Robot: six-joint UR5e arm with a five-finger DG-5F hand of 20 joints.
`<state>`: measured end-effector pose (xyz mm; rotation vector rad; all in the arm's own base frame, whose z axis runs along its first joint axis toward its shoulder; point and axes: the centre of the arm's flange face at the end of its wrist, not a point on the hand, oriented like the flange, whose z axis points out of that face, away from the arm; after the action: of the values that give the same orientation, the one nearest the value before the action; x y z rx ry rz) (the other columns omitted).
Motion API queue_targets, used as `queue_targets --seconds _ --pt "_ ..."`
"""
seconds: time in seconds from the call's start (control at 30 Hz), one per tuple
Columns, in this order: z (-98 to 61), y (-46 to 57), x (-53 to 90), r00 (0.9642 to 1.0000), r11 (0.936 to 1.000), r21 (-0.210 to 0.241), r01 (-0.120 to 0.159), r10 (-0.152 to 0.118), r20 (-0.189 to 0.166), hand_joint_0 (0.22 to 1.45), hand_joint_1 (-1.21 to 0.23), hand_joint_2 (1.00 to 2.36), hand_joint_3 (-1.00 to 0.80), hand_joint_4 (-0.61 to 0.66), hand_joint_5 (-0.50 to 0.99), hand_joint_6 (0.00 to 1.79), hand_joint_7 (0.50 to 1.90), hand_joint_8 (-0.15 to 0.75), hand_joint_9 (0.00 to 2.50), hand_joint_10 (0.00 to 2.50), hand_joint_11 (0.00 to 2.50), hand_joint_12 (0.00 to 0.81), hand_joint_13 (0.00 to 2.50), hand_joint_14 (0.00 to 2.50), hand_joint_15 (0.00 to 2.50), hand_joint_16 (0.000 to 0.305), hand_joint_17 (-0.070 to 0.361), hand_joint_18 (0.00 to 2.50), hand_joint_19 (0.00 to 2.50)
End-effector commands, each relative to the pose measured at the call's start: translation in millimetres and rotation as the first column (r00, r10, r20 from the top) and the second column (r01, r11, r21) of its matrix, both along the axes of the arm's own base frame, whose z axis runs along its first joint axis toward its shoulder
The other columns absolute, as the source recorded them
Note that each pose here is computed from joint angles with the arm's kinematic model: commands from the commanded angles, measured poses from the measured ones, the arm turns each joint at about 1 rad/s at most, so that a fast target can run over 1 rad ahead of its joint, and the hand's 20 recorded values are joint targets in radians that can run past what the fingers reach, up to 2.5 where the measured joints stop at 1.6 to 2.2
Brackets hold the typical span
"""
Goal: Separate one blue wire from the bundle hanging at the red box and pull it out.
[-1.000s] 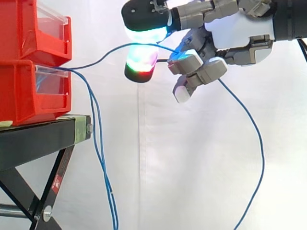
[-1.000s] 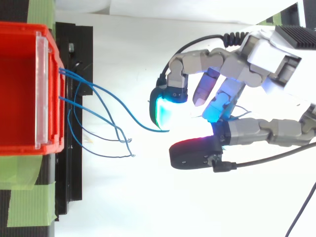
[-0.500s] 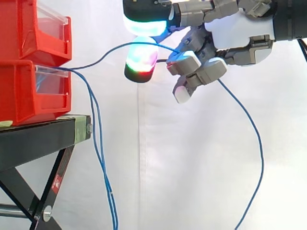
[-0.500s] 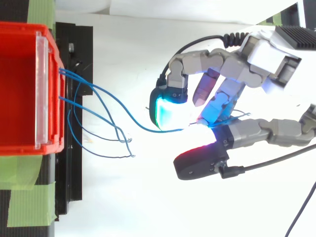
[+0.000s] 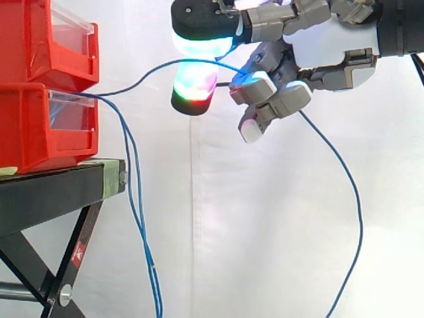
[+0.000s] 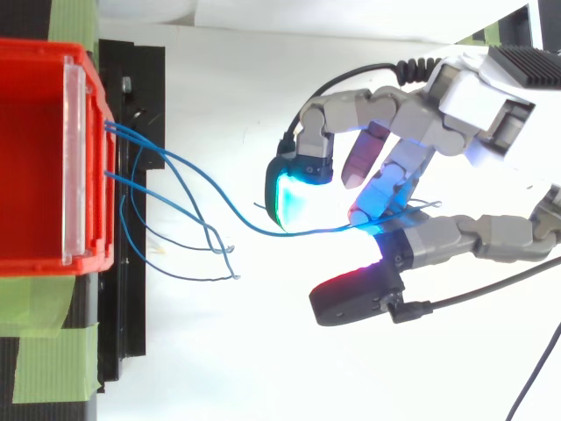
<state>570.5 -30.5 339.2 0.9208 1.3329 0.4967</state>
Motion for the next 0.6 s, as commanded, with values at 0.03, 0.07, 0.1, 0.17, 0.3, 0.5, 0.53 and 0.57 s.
queue_targets --seconds 0.03,0.07,0.1,0.17,0.3,0.5,0.53,0.57 --pt "-0.1 0.1 0.0 1.0000 1.0000 0.000 0.000 0.000 -0.001 0.63 -0.68 1.01 -0.40 0.19 -0.15 0.71 1.20 0.365 1.36 0.02 1.34 0.343 1.55 0.01 1.51 0.050 0.112 0.83 0.72" --pt "-0.1 -0.8 -0.1 1.0000 1.0000 0.000 0.001 -0.001 -0.001 0.63 -0.68 1.01 -0.39 0.19 -0.15 0.71 1.20 0.360 1.36 0.02 1.35 0.339 1.55 0.01 1.52 0.050 0.111 0.83 0.72" --pt "-0.1 -1.0 -0.1 1.0000 1.0000 0.000 0.003 -0.003 -0.001 0.63 -0.68 1.01 -0.39 0.18 -0.15 0.71 1.20 0.360 1.36 0.02 1.34 0.339 1.55 0.01 1.52 0.050 0.112 0.83 0.72" --pt "0.0 -0.2 0.0 1.0000 1.0000 0.000 0.003 -0.003 0.001 0.63 -0.68 1.01 -0.37 0.17 -0.15 0.72 1.18 0.359 1.36 0.03 1.36 0.336 1.55 0.01 1.52 0.049 0.111 0.83 0.72" --pt "0.0 -0.2 0.0 1.0000 1.0000 0.000 0.003 -0.003 0.001 0.63 -0.69 1.02 -0.33 0.15 -0.16 0.74 1.17 0.359 1.37 0.02 1.35 0.337 1.55 0.01 1.51 0.049 0.111 0.83 0.72" --pt "0.0 -0.3 0.0 1.0000 1.0000 0.000 0.004 -0.004 0.001 0.63 -0.71 1.03 -0.24 0.14 -0.16 0.77 1.12 0.366 1.36 0.02 1.35 0.344 1.54 0.01 1.52 0.049 0.110 0.84 0.71" --pt "-0.1 -0.4 -0.2 1.0000 1.0000 0.000 0.004 -0.004 0.000 0.62 -0.72 1.03 -0.22 0.12 -0.16 0.78 1.13 0.362 1.36 0.02 1.36 0.344 1.53 0.01 1.50 0.049 0.110 0.84 0.71" --pt "0.0 -0.3 0.0 1.0000 1.0000 0.000 0.004 -0.004 0.001 0.62 -0.72 1.03 -0.21 0.12 -0.16 0.78 1.13 0.360 1.36 0.02 1.36 0.346 1.50 0.01 1.48 0.049 0.110 0.83 0.71"
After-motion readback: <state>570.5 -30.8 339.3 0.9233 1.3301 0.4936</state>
